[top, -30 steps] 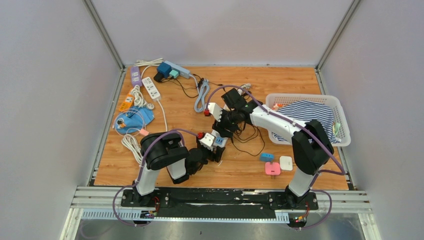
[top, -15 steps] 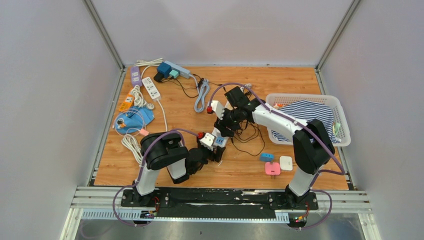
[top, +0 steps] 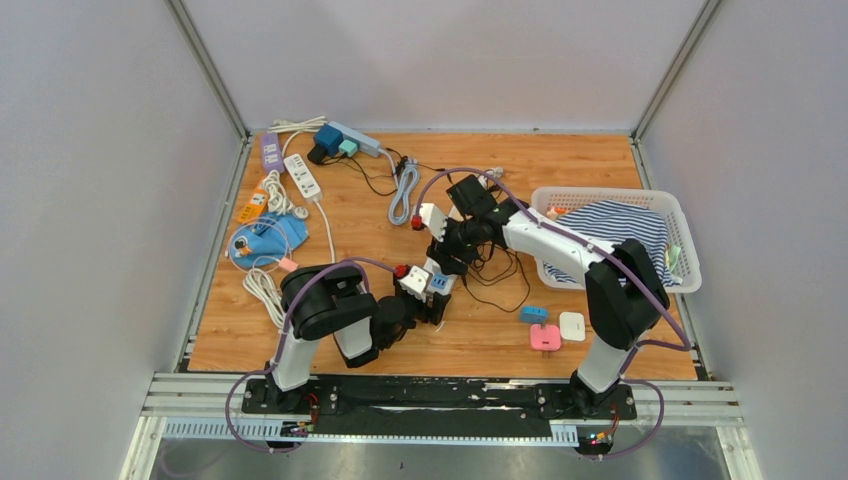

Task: Pull the plug off the socket
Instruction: Remove the plug from the socket.

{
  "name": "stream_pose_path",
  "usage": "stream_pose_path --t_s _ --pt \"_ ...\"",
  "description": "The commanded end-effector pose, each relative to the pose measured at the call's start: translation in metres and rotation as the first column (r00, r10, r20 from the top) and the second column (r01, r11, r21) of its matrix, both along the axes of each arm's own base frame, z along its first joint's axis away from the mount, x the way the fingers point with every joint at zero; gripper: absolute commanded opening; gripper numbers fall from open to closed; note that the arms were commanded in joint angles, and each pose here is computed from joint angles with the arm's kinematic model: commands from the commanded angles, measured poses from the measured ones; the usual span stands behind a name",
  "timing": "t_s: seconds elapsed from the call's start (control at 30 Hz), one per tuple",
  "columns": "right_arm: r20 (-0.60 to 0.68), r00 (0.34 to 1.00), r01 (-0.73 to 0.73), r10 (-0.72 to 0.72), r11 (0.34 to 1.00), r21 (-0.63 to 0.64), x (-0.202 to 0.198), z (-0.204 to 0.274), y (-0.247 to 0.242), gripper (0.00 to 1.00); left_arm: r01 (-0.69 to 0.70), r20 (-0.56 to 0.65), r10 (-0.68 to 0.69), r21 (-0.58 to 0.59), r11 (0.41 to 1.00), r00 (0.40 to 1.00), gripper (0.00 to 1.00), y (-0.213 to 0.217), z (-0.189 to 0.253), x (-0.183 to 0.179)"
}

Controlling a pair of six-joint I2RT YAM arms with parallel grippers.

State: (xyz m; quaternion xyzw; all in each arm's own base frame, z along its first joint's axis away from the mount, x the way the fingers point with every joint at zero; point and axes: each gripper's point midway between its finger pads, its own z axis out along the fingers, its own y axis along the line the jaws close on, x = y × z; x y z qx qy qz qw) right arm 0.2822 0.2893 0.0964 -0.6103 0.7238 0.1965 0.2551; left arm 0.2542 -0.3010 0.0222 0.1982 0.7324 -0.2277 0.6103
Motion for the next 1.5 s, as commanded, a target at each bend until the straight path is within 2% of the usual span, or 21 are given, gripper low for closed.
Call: stream_pose_path --t_s 0.0,0.4,0.57,0.73,1.0,1.2,1.47 --pt "-0.216 0.960 -0.176 0.181 0.984 0.040 -0.082 0.004 0.014 0.00 -0.058 0.002 0.058 0.004 0.998 0.998 0.00 0.010 -0.004 0.009" --pt "-0.145 0.989 0.035 -0.034 0.999 0.004 -0.028 0.010 -0.023 0.00 -0.055 -0.001 0.055 0.001 0.998 0.998 0.00 0.010 -0.003 0.009" --pt "-0.158 0.987 0.024 -0.019 0.999 0.030 -0.032 0.014 -0.020 0.00 -0.055 -0.001 0.055 0.002 0.998 0.998 0.00 0.010 -0.003 0.008" --pt "-0.204 0.975 -0.073 0.088 0.994 0.080 -0.057 0.018 -0.004 0.00 -0.055 0.001 0.055 0.006 0.998 0.998 0.00 0.010 -0.004 0.009" --pt "-0.190 0.966 -0.178 0.177 0.984 0.015 -0.084 0.004 0.017 0.00 -0.059 0.002 0.059 0.009 0.998 0.998 0.00 0.010 -0.005 0.010" --pt "-0.138 0.980 -0.147 0.142 0.989 -0.026 -0.072 0.006 0.011 0.00 -0.058 0.002 0.058 0.009 0.998 0.998 0.00 0.010 -0.005 0.010" --pt "-0.127 0.992 -0.020 0.019 1.000 -0.006 -0.039 0.013 -0.016 0.00 -0.057 -0.001 0.057 0.008 0.998 0.998 0.00 0.010 -0.005 0.009"
